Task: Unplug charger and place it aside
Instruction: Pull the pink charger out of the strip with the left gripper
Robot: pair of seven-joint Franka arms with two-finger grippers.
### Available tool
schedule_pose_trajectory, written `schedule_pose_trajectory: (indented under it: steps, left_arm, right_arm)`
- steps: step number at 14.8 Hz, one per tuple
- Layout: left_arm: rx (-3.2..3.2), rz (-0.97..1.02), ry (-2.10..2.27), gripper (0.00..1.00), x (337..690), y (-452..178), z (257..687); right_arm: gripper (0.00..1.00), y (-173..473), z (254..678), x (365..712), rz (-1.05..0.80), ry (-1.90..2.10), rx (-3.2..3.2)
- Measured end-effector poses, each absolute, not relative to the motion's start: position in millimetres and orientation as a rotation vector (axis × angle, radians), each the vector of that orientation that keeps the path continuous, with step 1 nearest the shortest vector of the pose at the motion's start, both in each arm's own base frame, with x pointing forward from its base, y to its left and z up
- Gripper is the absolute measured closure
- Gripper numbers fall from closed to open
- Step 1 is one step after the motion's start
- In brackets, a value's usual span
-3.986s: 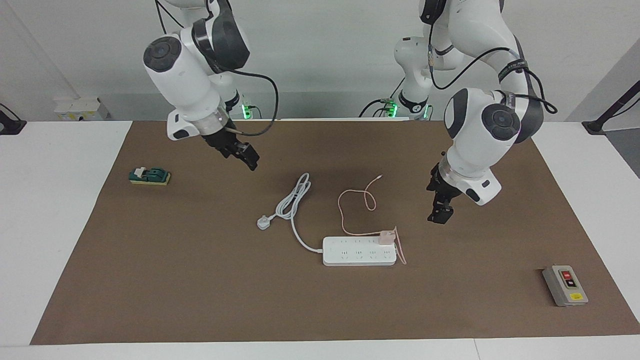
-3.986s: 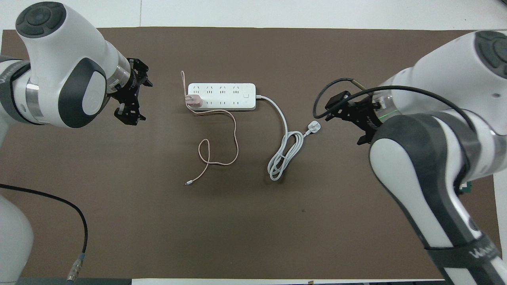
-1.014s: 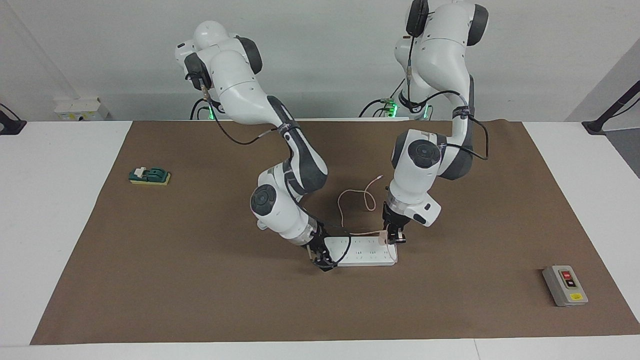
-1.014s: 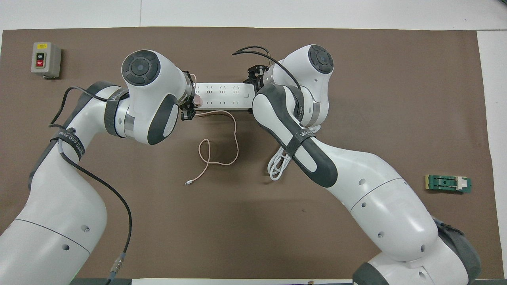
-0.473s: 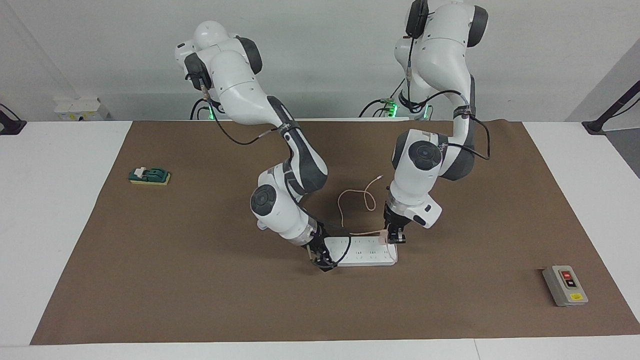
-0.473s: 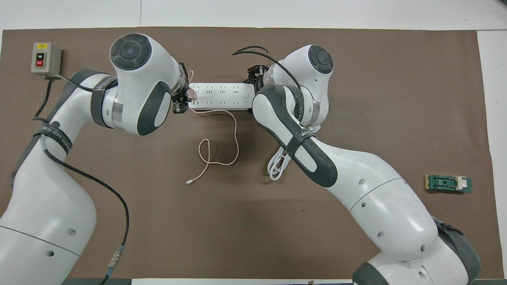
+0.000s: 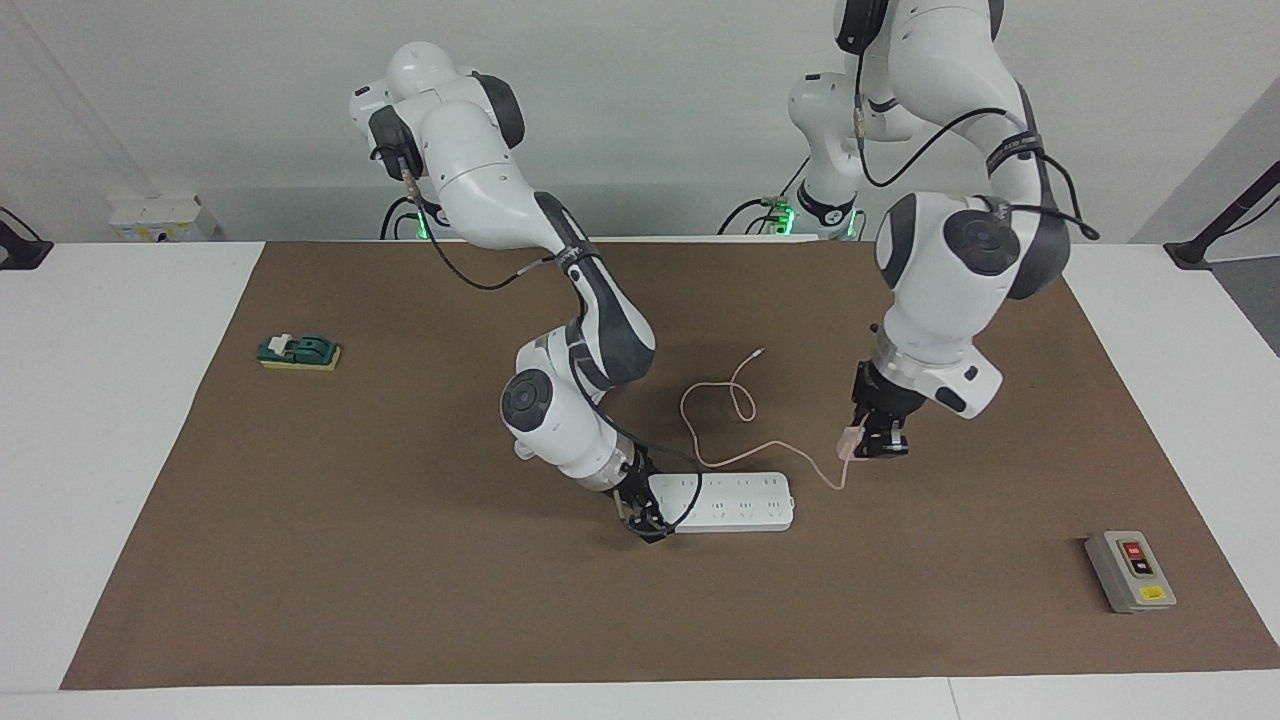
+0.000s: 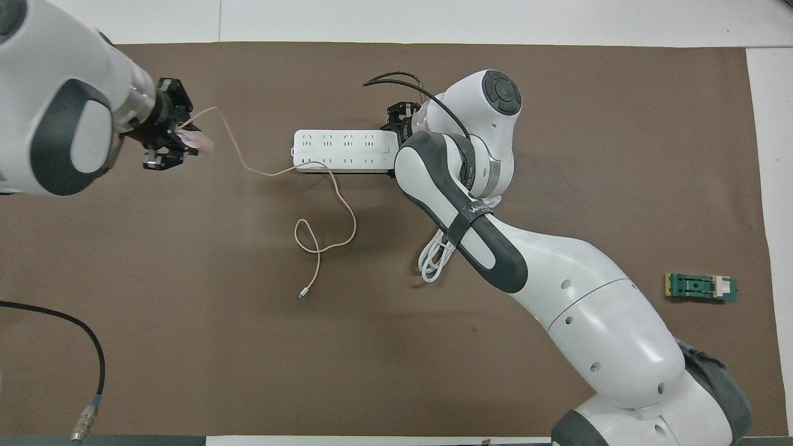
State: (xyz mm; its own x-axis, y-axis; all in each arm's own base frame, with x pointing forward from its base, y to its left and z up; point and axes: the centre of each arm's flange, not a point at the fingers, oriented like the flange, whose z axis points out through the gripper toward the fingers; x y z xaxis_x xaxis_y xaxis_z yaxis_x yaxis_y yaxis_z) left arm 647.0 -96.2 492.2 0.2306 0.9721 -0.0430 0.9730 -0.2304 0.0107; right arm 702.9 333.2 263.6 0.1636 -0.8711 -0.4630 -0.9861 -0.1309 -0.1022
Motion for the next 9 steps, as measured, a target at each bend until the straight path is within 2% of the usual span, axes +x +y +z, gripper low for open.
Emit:
schedule_pose_trajectory:
  steps: [4, 6, 9]
  left_arm:
    - [2.559, -0.092, 1.771, 0.68, 640.8, 19.9, 505.0]
    - [2.595, -0.095, 1.715, 0.68, 639.0, 45.6, 503.0]
    - [2.64, -0.081, 1.632, 0.68, 636.3, 79.0, 500.4]
  right_arm:
    - [0.0, 333.6, 266.6, 703.4, 0.411, 1.761, -2.066]
    - [0.0, 333.0, 279.6, 703.7, 0.409, 1.751, -2.069]
    - [0.0, 318.8, 323.0, 707.7, 0.406, 1.738, -2.075]
